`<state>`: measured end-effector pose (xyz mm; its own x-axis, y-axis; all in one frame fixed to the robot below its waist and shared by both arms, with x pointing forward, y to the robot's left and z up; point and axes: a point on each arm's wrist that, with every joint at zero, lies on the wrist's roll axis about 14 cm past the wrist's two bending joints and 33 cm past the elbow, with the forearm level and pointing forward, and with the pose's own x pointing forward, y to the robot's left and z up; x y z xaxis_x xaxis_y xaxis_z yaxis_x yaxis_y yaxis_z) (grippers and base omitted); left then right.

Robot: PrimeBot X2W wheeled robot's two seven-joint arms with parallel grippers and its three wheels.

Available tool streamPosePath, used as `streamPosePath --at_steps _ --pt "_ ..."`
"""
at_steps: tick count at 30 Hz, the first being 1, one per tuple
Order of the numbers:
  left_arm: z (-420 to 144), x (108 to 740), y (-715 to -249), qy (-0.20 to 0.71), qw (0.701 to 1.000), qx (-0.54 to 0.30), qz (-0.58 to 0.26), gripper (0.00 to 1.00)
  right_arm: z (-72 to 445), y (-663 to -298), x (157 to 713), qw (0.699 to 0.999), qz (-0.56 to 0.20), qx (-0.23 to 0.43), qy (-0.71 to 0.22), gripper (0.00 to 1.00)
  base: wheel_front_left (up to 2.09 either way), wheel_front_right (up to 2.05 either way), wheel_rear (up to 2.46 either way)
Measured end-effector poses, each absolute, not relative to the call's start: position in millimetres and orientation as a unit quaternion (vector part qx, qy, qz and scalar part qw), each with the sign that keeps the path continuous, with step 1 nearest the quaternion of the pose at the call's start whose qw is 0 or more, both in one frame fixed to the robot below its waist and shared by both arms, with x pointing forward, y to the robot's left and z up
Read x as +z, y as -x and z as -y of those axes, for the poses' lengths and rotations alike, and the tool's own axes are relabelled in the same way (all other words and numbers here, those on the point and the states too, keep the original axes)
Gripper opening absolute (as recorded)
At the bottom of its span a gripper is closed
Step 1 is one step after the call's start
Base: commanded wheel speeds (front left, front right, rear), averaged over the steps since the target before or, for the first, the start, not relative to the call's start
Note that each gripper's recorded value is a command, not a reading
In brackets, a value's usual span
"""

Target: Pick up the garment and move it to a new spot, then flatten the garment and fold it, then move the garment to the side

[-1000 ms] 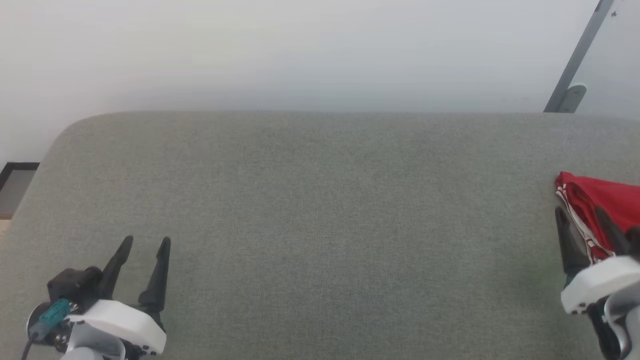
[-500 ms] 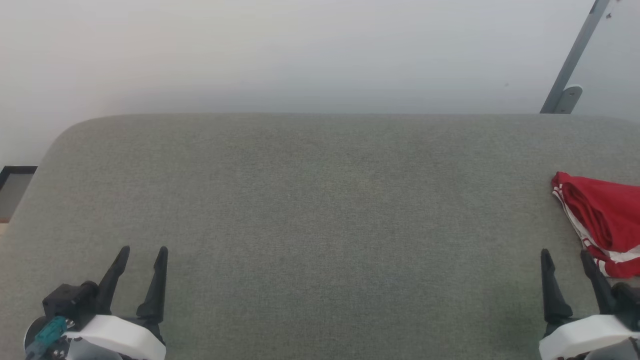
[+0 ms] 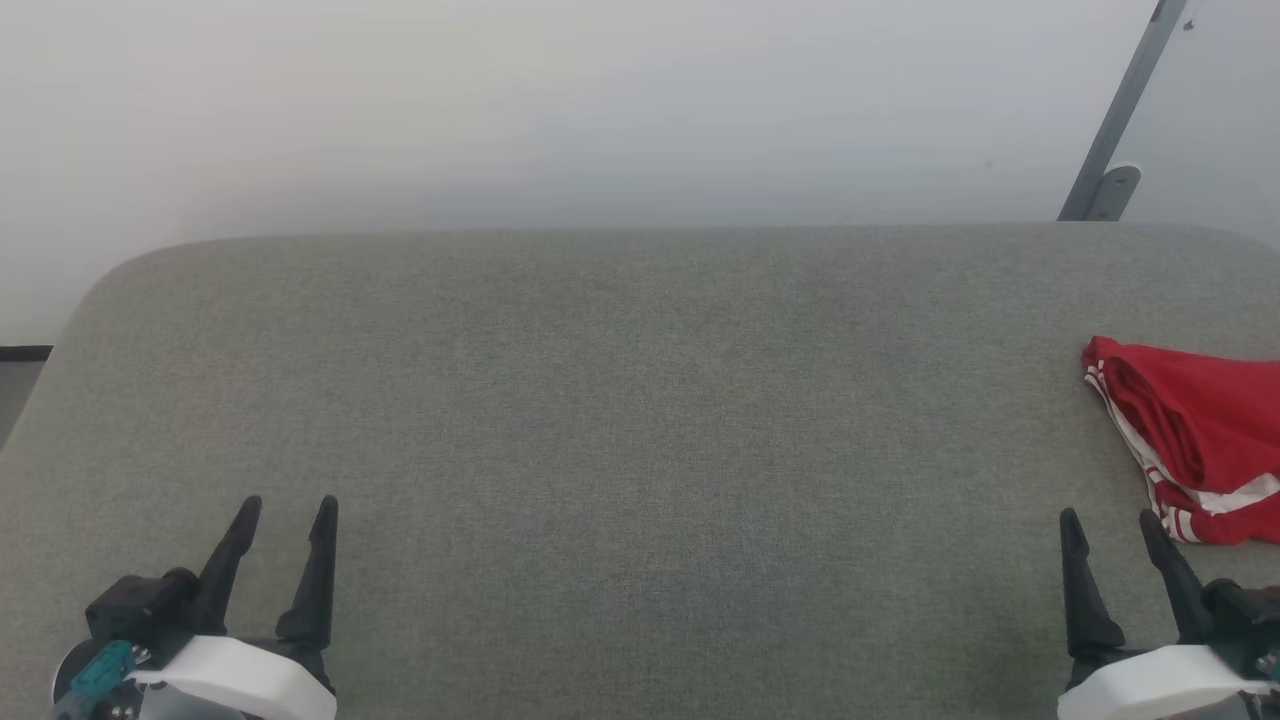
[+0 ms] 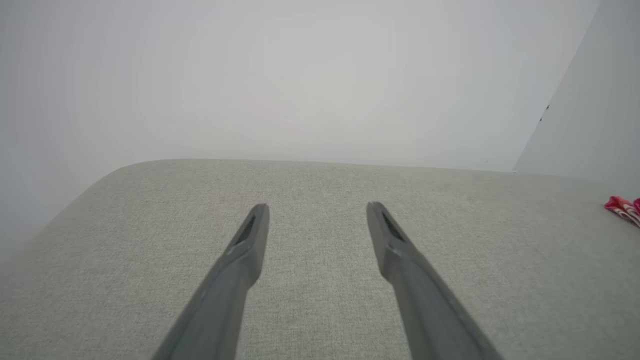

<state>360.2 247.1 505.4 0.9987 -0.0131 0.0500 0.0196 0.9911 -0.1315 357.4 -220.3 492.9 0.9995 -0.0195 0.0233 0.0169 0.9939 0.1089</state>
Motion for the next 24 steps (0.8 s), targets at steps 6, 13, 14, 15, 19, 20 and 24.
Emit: streamPosePath --at_steps 6,13,14,15,19,20,24 --pt "-245.9 504.8 -359.3 0.069 0.997 -0.008 0.024 1.00 219.2 -357.3 495.2 0.998 0.015 -0.008 -0.052 1.00 0.00 0.00 0.00" --pt "-242.7 493.1 -355.1 0.078 0.997 -0.002 0.009 0.00 216.5 -352.8 481.4 0.998 -0.008 -0.010 -0.059 0.00 0.00 0.00 0.00" --pt "-240.5 487.5 -352.8 0.082 0.997 -0.002 0.001 0.00 215.8 -350.6 476.5 0.998 -0.015 -0.011 -0.061 0.00 0.00 0.00 0.00" --pt "-238.7 482.0 -350.5 0.087 0.996 -0.001 -0.007 0.00 215.5 -348.7 472.3 0.998 -0.022 -0.012 -0.064 0.00 0.00 0.00 0.00" --pt "-237.5 476.9 -349.6 0.121 0.992 0.008 -0.017 0.00 217.5 -347.9 466.9 0.994 -0.033 -0.021 -0.098 0.00 0.00 0.00 0.00" --pt "-237.4 476.2 -349.7 0.131 0.991 0.010 -0.019 0.00 218.0 -348.0 466.7 0.993 -0.034 -0.023 -0.107 0.00 0.00 0.00 0.00" --pt "-238.1 475.1 -350.5 0.165 0.986 0.019 -0.022 0.00 219.1 -348.2 465.5 0.988 -0.037 -0.031 -0.144 0.00 0.00 0.00 0.00"
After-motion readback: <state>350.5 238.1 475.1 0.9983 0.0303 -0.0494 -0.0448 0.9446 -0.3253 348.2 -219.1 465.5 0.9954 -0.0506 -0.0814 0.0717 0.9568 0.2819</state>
